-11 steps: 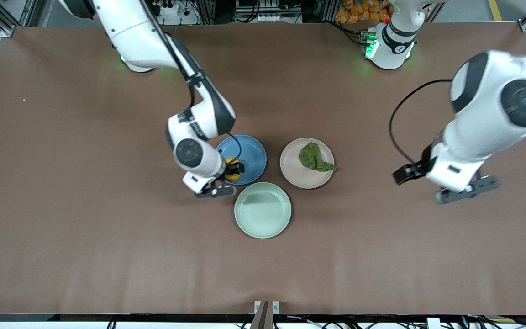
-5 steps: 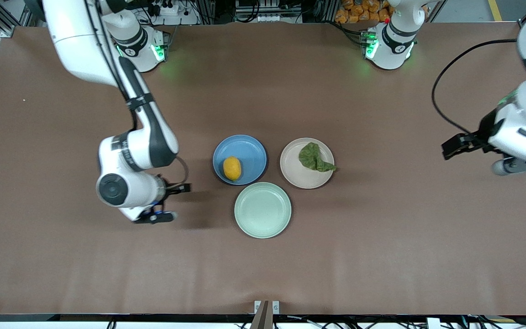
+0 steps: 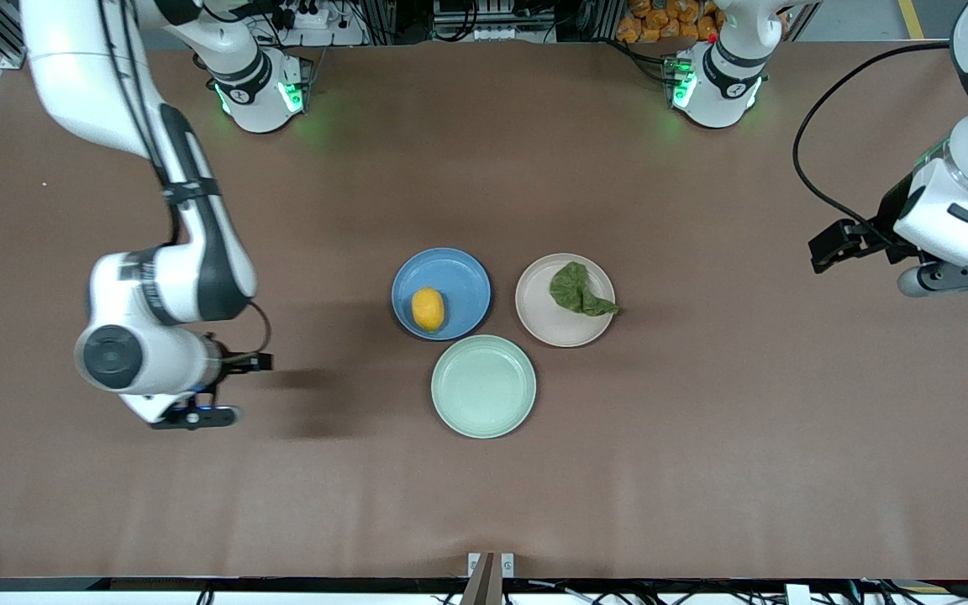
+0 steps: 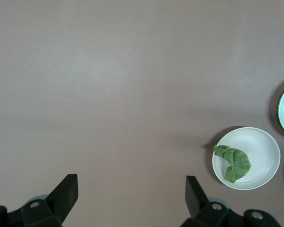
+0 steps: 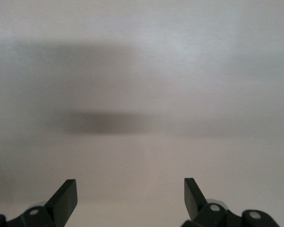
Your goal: Place lemon and lettuce in plates
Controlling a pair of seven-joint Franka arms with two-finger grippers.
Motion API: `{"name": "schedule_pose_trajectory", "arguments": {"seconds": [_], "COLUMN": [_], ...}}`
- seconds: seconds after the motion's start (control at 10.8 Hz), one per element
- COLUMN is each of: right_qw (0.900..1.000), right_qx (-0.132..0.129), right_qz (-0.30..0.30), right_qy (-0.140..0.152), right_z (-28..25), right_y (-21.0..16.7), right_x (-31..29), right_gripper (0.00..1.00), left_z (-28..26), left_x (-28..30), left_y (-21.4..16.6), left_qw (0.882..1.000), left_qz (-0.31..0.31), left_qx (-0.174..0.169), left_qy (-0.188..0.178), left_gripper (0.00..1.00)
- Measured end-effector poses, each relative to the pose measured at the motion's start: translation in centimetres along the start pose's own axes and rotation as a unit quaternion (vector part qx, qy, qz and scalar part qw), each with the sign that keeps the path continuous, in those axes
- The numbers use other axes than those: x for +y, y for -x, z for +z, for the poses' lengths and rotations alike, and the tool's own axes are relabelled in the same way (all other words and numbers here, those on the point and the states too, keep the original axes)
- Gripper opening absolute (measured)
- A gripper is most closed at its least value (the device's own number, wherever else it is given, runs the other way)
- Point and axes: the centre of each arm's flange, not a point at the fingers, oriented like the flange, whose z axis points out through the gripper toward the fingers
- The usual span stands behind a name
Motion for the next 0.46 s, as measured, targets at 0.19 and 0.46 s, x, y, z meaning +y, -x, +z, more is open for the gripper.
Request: {"name": "schedule_pose_trajectory", "arguments": {"seconds": [0.19,0.46], "right_qw": [1.000,1.000], "right_qx": [-0.015,-0.005], "right_qz": [0.001,0.005], "right_qy": [-0.013,-0.022], "right_z": [-3.1,-9.6], "right_y": [1.7,5.2], "right_x": [5.3,7.3], "right_gripper": [1.00,1.00], "left_z": [-0.1,-0.8], "left_x": [-1.9,-2.9], "left_y": [-0.2,0.6], "left_qw": [1.000,1.000], "left_qz": [0.001,-0.002], "left_qx": [-0.004,-0.018], "left_qy": [0.016,0.022], "left_gripper": [1.00,1.00]}}
